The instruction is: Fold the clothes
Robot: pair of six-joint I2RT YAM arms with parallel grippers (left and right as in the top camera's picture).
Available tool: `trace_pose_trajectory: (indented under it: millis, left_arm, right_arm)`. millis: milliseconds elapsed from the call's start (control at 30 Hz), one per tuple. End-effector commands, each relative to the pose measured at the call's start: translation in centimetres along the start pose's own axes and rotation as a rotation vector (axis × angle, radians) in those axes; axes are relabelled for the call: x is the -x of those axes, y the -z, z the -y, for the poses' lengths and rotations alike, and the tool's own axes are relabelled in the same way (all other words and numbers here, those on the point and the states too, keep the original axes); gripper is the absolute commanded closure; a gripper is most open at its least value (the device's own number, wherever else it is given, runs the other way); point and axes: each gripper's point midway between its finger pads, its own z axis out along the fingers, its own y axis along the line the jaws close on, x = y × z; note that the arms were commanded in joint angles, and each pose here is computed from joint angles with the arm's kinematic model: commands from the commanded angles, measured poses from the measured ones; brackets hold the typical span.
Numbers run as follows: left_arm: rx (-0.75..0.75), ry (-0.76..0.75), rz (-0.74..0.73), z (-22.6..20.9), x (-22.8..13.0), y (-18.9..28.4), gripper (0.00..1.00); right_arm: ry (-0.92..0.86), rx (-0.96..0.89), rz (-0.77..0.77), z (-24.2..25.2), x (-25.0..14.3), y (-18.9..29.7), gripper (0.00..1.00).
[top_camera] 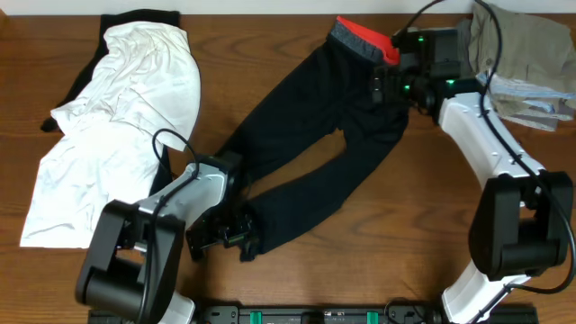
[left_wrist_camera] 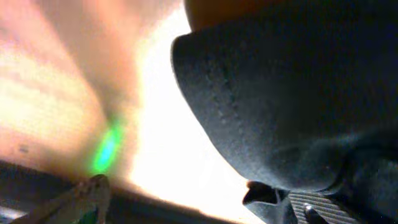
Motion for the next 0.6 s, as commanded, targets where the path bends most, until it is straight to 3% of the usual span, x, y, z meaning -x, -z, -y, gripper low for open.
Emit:
trace_pose_trajectory:
  millis: [0,233,567]
  left_arm:
    - [-0.017,-0.011,0.078,0.0,0.9,1.1,0.04]
    - [-0.159,-0.084,0.275,1.0,1.2,5.5,0.03]
    - [-0.216,-0.059,0.743,-0.7,4.0,13.3,0.01]
  right_arm:
    - [0.0,-0.071,-0.001,0.4,0.1,-0.7,0.15]
    - [-0.011,-0.139,0.015,1.6,0.3,-1.2,0.23]
    - [-0.023,-0.127,-0.022,1.2,-2.0,-5.7,0.29]
